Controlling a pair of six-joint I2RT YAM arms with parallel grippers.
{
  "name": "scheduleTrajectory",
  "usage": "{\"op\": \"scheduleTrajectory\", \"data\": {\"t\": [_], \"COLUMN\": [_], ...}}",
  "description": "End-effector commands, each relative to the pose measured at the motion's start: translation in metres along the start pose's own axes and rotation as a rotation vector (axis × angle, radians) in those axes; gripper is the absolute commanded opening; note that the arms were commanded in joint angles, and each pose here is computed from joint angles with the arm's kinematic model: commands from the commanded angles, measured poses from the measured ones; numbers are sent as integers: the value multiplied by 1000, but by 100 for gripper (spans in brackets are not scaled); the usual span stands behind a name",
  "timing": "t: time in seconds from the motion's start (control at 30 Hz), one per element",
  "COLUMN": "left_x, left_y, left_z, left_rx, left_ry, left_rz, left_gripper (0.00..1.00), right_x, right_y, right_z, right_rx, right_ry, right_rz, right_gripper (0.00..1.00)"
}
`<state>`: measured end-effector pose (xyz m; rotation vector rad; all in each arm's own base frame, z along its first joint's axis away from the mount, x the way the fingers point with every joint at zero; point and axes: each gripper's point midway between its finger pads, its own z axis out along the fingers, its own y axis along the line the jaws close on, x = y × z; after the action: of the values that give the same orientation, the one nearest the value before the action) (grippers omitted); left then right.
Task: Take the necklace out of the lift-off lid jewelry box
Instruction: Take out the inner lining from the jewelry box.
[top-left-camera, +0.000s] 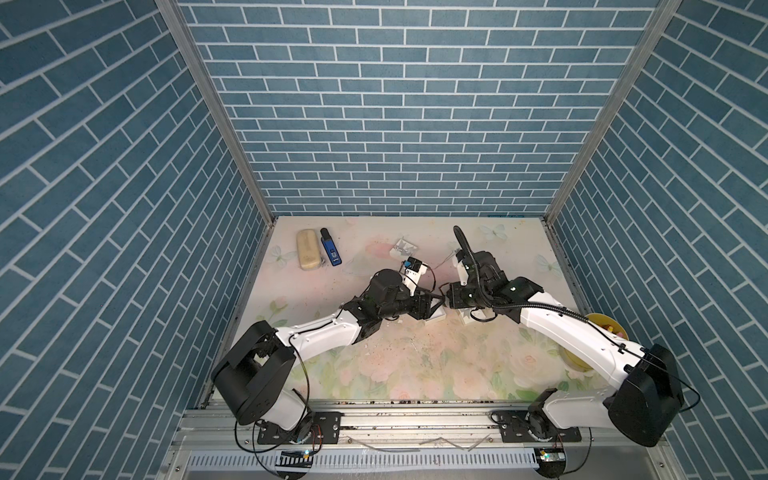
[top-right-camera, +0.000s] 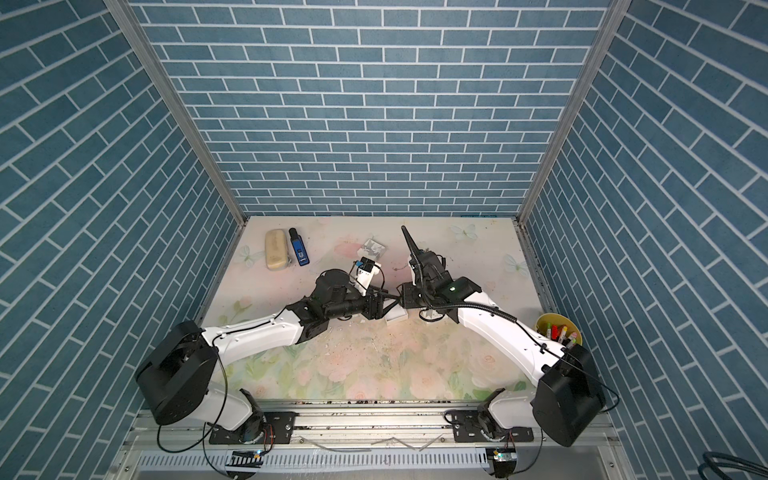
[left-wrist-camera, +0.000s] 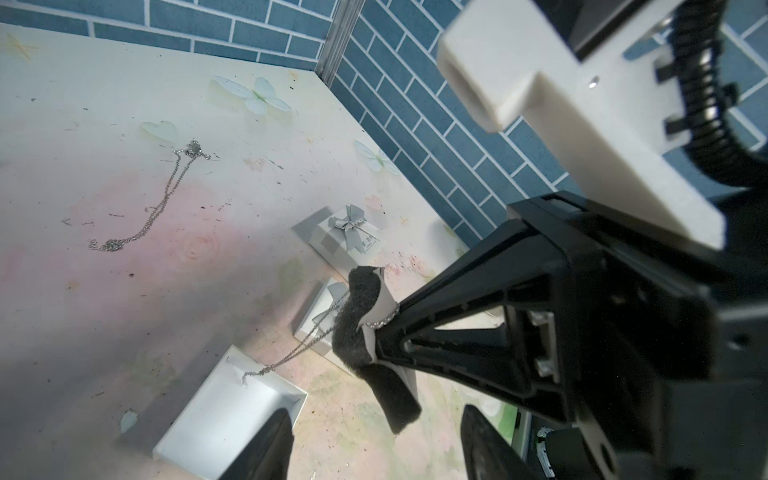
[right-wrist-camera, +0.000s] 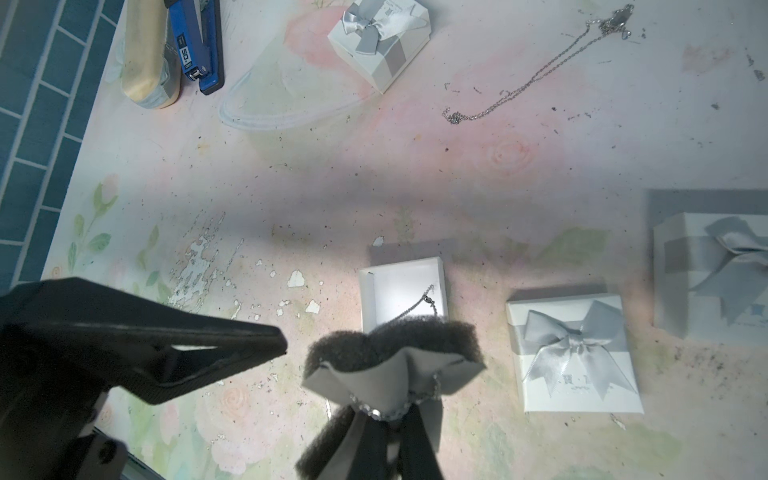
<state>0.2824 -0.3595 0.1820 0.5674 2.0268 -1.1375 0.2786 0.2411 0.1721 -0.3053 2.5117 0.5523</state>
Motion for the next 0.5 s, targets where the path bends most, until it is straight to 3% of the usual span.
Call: {"op": "scheduleTrajectory", "data": {"t": [0.0,0.47], "left_x": [-2,7], "left_y": [0,5], "left_z": [5,18], "left_rx": [-9,-3], "left_ry": [2,36], "left_rz": [5,-3], "left_gripper": [63,57], "right_x": [-9,-11], "right_y": [10,17], "right_z": [-10,-6], "right_rx": [-37,-70], "right_ry": [-16,-1], "right_rz": [2,10], "right_gripper": [0,0]}}
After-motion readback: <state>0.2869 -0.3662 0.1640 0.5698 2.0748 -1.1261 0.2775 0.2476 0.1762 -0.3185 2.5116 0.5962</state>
